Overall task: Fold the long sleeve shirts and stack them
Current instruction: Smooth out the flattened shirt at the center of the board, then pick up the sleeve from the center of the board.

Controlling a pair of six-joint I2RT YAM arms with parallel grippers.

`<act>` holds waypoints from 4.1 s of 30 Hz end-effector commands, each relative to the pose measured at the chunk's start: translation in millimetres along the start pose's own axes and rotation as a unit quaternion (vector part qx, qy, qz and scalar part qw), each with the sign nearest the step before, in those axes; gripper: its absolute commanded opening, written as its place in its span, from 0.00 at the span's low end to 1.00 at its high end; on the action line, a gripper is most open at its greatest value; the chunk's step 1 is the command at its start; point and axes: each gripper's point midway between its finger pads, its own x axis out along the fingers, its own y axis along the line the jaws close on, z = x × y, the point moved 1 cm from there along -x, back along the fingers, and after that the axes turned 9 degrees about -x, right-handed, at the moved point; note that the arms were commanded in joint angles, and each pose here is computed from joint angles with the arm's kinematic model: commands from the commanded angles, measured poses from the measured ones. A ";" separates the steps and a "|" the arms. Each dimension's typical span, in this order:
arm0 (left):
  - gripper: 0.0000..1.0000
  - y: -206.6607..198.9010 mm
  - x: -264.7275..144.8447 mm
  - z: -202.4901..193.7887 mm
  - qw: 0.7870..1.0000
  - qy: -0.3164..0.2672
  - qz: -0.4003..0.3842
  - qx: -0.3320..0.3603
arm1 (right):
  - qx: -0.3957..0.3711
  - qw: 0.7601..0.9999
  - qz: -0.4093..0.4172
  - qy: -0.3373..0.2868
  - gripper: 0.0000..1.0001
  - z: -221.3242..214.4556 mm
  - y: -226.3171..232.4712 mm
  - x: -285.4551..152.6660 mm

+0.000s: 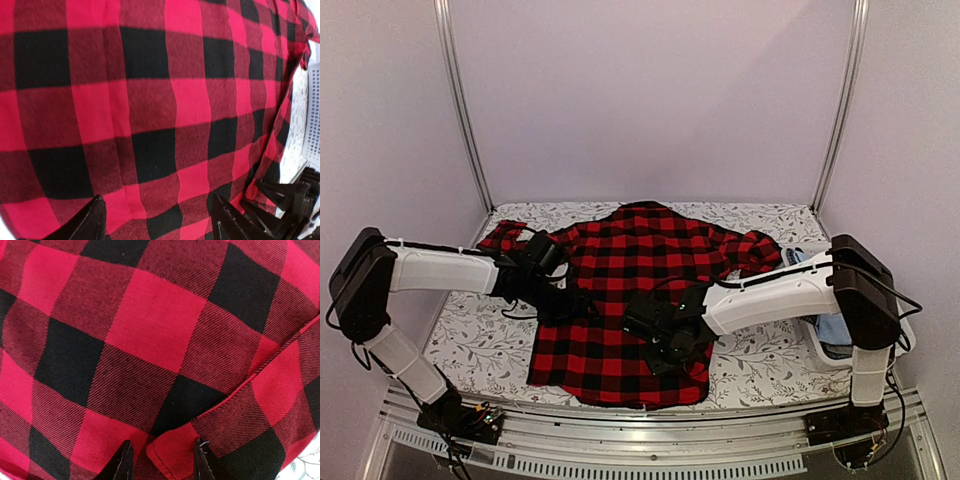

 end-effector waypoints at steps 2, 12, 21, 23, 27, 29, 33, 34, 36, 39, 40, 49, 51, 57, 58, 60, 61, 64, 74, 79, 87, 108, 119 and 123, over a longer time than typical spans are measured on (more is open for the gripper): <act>0.71 14.3 8.9 -29.0 0.999 0.021 0.011 -0.022 | -0.001 1.000 0.001 0.007 0.40 -2.5 6.4 11.0; 0.71 64.4 5.6 -41.7 0.995 0.000 0.092 -0.046 | 0.025 0.999 -0.027 -0.004 0.30 -3.4 -7.7 2.4; 0.71 82.0 9.5 -45.6 0.991 0.001 0.126 -0.050 | 0.038 0.999 -0.035 -0.017 0.17 -1.6 -14.1 -6.0; 0.71 84.6 9.9 -46.3 0.990 0.001 0.132 -0.051 | 0.040 0.998 -0.036 -0.019 0.11 -1.6 -15.5 -7.7; 0.71 91.2 9.7 -46.3 0.988 -0.001 0.147 -0.052 | 0.043 0.998 -0.039 -0.023 0.02 -0.9 -18.3 -13.6; 0.71 95.4 8.3 -45.5 0.986 -0.004 0.156 -0.053 | 0.047 0.998 -0.044 -0.023 0.01 -3.3 -22.8 -17.9; 0.71 105.6 5.3 -43.6 0.984 -0.009 0.170 -0.062 | 0.057 0.997 -0.049 -0.025 0.00 -11.5 -35.0 -34.6; 0.71 108.2 5.0 -43.8 0.983 -0.009 0.172 -0.064 | 0.059 0.997 -0.053 -0.020 0.00 -17.3 -39.3 -36.3; 0.71 113.4 4.4 -44.4 0.981 -0.007 0.178 -0.070 | 0.067 0.996 -0.060 -0.010 0.00 -30.1 -48.9 -41.4; 0.71 117.5 3.7 -44.7 0.980 -0.007 0.181 -0.077 | 0.082 0.994 -0.067 0.019 0.00 -60.3 -63.8 -40.2; 0.71 118.2 3.9 -44.5 0.980 -0.007 0.182 -0.078 | 0.088 0.994 -0.063 0.022 0.00 -68.5 -67.9 -43.0; 0.71 114.9 6.3 -43.8 0.981 0.000 0.177 -0.077 | 0.109 0.990 -0.029 0.082 0.00 -146.9 -70.0 -48.8; 0.71 111.6 5.8 -41.5 0.982 -0.001 0.174 -0.074 | 0.116 0.989 -0.029 0.089 0.00 -155.6 -72.5 -48.9; 0.71 107.8 1.8 -36.9 0.982 -0.008 0.174 -0.069 | 0.132 0.989 -0.034 0.051 0.24 -135.5 -84.2 -65.6; 0.71 107.3 1.1 -36.4 0.982 -0.009 0.173 -0.068 | 0.136 0.989 -0.030 0.041 0.34 -127.1 -85.3 -68.0; 0.72 105.4 -0.5 -34.6 0.983 -0.013 0.170 -0.068 | 0.138 0.990 -0.025 0.014 0.52 -105.5 -88.8 -73.7; 0.72 105.5 -1.3 -34.4 0.983 -0.014 0.171 -0.068 | 0.134 0.991 -0.024 0.002 0.56 -94.5 -92.2 -75.8; 0.72 108.2 -4.4 -34.6 0.982 -0.015 0.174 -0.075 | 0.146 0.989 -0.022 -0.033 0.65 -59.7 -111.2 -78.1; 0.72 149.1 -9.9 -40.4 0.971 -0.019 0.183 -0.155 | 0.204 0.966 -0.021 -0.155 0.72 55.2 -199.2 -81.6; 0.72 155.2 -19.1 -38.9 0.967 -0.032 0.181 -0.177 | 0.215 0.963 -0.035 -0.156 0.72 84.9 -234.7 -59.8; 0.72 142.3 -28.3 -29.9 0.971 -0.048 0.153 -0.177 | 0.259 0.955 -0.079 -0.122 0.71 61.7 -276.6 -25.8; 0.72 40.1 -55.0 19.8 0.993 -0.092 0.050 -0.056 | 0.324 0.933 -0.129 -0.085 0.58 19.0 -298.8 27.3; 0.72 -1.3 -72.5 34.2 0.994 -0.106 0.001 -0.019 | 0.288 0.923 -0.233 -0.103 0.01 49.2 -334.8 -25.0; 0.72 -12.3 -79.6 38.5 0.993 -0.113 -0.014 -0.012 | 0.241 0.919 -0.280 -0.136 0.00 87.2 -343.1 -67.9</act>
